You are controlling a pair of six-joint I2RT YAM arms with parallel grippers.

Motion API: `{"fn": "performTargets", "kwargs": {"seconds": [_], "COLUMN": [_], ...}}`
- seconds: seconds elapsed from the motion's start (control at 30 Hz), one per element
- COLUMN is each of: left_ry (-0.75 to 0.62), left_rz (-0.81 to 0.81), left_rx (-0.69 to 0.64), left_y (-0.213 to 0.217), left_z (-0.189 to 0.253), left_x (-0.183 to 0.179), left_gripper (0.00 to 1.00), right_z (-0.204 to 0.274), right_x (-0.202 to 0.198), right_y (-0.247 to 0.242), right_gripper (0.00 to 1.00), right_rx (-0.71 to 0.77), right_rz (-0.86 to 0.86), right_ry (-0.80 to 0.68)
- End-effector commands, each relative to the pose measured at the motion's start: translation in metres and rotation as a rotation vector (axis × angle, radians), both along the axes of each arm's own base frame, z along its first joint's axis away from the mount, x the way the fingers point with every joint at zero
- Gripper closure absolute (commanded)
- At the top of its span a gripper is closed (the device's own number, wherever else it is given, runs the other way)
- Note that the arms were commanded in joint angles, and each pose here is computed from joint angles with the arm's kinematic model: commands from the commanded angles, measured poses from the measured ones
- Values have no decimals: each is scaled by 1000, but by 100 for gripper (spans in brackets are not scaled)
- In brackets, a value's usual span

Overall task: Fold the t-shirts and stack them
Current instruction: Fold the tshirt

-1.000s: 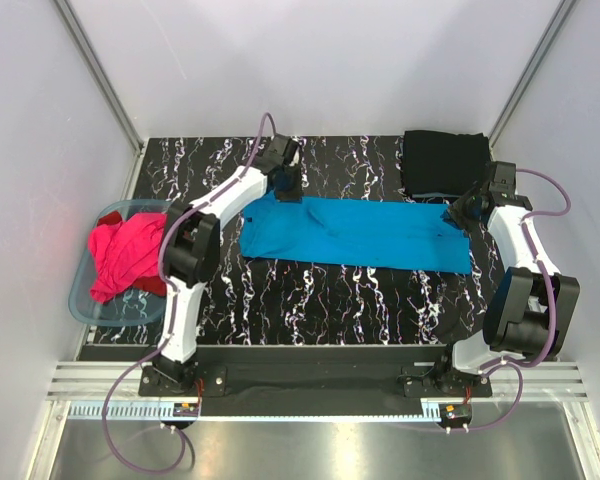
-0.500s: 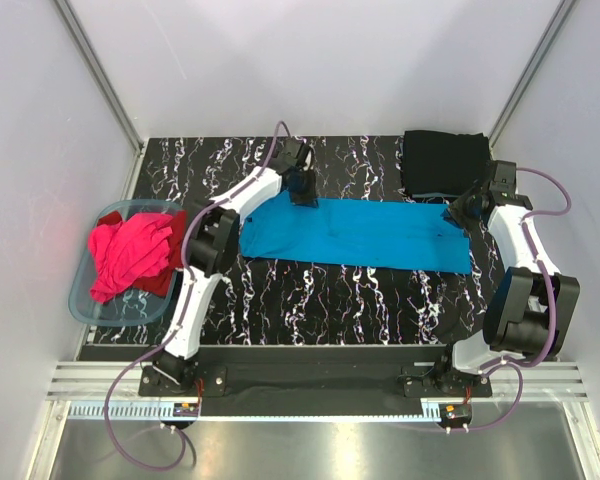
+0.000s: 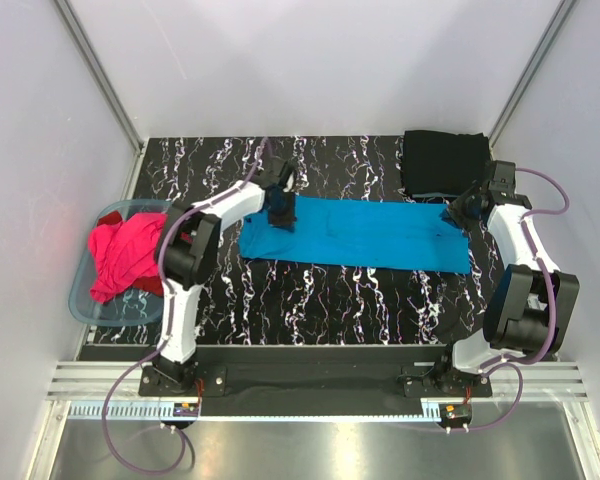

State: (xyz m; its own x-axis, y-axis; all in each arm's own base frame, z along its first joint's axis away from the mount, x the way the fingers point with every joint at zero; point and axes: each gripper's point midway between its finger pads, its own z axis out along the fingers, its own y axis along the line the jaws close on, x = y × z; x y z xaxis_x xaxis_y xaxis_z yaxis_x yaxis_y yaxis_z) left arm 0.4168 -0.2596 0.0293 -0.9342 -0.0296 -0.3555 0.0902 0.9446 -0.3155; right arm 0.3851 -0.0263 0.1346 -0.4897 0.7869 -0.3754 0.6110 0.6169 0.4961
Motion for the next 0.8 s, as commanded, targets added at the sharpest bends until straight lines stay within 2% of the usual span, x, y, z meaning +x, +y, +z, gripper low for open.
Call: {"fn": "performTargets", "kwargs": {"seconds": [0.0,0.23,0.33,0.4,0.43,0.5,0.53,0.6,0.63,0.7,0.73,0.77], "left_ry": [-93,-6,-11,-29,-3,-94,-194,-303,-381,-446,-432,-544], "left_rz": [81,110,133,171,176,229,239,233,186,176,158,134], "left_rx": [78,215,247,224,209,149,113,17,-132,-247,-269,-340], "left_y": [38,56,64,71,72,75,67,56,32,18,10,2], "left_z": [25,-17,-23,-13,-26,-1,16,44,78,124,99,169], "left_x": [13,24,46,73,79,122,160,196,212,212,205,192], "left_gripper": [100,100,100,100,99,98,98,98,98,99,98,97], "right_z": [24,33,39,43,48,58,65,70,77,84,85,86], "right_x": [7,8,7,9,8,9,7,7,6,8,7,6], "right_y": [6,10,12,15,18,22,25,28,32,35,37,36], "right_gripper": [81,81,81,81,81,80,79,78,77,76,76,76], "right_rx": [0,11,18,31,45,49,50,44,49,53,57,49], "right_rz": [41,55,64,70,81,96,108,116,124,141,149,152], "right_ry": [-79,-106,-122,-134,-147,-175,-196,-223,-248,-274,-274,-276]}}
